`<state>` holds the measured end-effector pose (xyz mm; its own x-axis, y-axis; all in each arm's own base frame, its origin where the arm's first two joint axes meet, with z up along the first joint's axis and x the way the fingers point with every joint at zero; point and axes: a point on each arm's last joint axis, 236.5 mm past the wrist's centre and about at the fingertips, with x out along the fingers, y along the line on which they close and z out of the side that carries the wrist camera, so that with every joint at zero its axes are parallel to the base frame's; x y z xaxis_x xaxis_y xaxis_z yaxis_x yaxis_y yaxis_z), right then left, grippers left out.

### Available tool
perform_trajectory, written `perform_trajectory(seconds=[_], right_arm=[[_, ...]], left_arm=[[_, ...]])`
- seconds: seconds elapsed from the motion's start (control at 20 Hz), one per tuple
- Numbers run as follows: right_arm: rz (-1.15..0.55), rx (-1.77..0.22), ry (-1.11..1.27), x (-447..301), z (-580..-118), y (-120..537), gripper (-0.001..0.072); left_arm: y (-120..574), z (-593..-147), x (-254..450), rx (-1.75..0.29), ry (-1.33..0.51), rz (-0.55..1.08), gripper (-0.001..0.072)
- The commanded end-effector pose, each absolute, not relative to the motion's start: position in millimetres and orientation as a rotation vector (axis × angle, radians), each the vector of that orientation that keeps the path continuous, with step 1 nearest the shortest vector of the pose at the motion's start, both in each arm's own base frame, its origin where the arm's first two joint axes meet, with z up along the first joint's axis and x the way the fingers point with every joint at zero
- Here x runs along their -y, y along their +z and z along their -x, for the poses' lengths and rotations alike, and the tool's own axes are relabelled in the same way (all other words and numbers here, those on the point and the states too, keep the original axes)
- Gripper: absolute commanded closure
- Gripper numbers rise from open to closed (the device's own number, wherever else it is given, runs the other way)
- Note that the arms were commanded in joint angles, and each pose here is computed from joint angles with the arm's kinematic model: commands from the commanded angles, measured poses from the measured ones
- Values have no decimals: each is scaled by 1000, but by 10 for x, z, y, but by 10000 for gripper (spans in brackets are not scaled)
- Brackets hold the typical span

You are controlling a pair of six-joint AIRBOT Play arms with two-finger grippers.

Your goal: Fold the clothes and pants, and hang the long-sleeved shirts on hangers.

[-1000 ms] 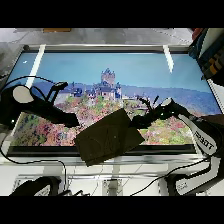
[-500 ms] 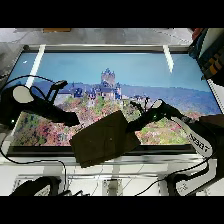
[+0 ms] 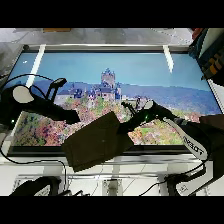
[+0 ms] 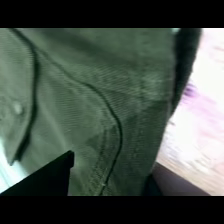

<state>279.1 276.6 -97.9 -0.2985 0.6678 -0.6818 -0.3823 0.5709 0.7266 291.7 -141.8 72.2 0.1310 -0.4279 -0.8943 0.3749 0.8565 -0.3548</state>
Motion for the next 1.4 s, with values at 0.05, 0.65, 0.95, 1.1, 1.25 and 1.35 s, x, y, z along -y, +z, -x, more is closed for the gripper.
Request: perform_trajectory(seconds=[0.05,0.65,0.95,1.1,1.25,1.35], right_arm=[[-195,-1507,1138,-3171,-2732,-783,420],[-221,-1232,716,-2348,-4431,-56,693],[-454,-1168,395,-760,-4741,451,693],[-525,-1099,175,252,-4611,769,693],[-586,-995,-94,1294,-4271,1113,693],[-634,-915,-265,1893,-3951,1331,693]], left_arm=[[728,-2930,1416,-1311,-581,49,128],[1117,-3605,1087,-995,-428,-114,689],[1433,-3624,1012,-892,-399,-144,689],[1493,-3602,1009,-876,-398,-144,689],[1499,-3598,1008,-874,-398,-145,689],[1499,-3598,1008,-874,-398,-145,689]])
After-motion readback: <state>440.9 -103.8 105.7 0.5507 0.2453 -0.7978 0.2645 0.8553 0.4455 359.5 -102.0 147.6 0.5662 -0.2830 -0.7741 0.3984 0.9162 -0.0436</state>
